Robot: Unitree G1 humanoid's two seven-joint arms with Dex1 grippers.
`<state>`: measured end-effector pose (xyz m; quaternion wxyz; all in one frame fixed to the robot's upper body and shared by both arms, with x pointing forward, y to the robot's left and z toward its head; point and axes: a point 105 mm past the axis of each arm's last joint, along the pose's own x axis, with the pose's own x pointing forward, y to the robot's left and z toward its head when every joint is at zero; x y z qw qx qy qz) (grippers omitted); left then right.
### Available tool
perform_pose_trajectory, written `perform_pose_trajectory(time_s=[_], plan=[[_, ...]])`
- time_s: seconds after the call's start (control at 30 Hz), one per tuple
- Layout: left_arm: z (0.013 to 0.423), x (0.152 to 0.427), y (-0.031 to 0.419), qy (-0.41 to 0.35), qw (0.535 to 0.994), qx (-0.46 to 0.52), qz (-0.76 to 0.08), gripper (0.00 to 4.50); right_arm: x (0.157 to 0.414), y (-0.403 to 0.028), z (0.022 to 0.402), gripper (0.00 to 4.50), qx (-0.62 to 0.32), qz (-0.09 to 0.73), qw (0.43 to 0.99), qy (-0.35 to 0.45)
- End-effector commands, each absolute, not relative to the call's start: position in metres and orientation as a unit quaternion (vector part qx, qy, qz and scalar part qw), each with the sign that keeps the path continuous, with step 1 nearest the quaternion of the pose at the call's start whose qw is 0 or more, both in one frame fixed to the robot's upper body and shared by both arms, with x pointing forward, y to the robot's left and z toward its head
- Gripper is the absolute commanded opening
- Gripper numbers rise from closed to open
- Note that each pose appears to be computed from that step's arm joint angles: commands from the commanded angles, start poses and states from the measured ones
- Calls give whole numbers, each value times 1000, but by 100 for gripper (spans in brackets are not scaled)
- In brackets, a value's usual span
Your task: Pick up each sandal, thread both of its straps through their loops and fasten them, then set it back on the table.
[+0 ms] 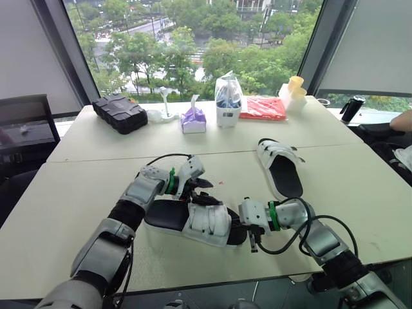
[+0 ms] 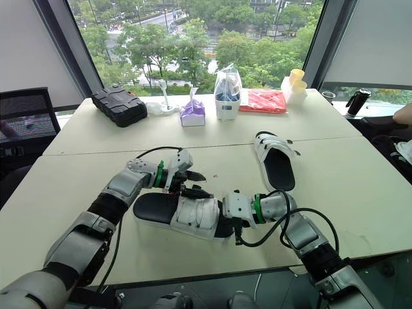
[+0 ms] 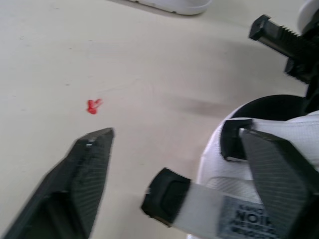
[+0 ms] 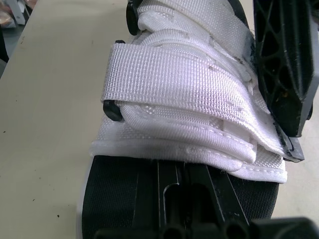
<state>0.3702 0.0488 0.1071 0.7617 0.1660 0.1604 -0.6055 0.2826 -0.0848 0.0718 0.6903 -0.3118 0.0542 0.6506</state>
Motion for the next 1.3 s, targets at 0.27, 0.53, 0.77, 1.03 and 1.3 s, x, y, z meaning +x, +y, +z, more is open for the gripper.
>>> perform_pose_trajectory(time_s=[0.27, 0.53, 0.77, 1.03, 1.3], plan=[[107, 400, 65, 144, 814, 215, -521, 446, 269, -95, 27, 0, -311, 658, 670, 147], [141, 375, 111, 27, 789, 290, -541, 446, 274, -97, 37, 0, -310, 645, 685, 135], [127, 339, 136, -74, 706, 417, -568, 446, 266, -103, 67, 0, -306, 645, 690, 125], [131, 333, 121, -194, 650, 474, -562, 446, 259, -123, 112, 0, -288, 616, 721, 131], [134, 327, 91, -286, 598, 490, -567, 446, 249, -139, 150, 0, -253, 587, 757, 135]])
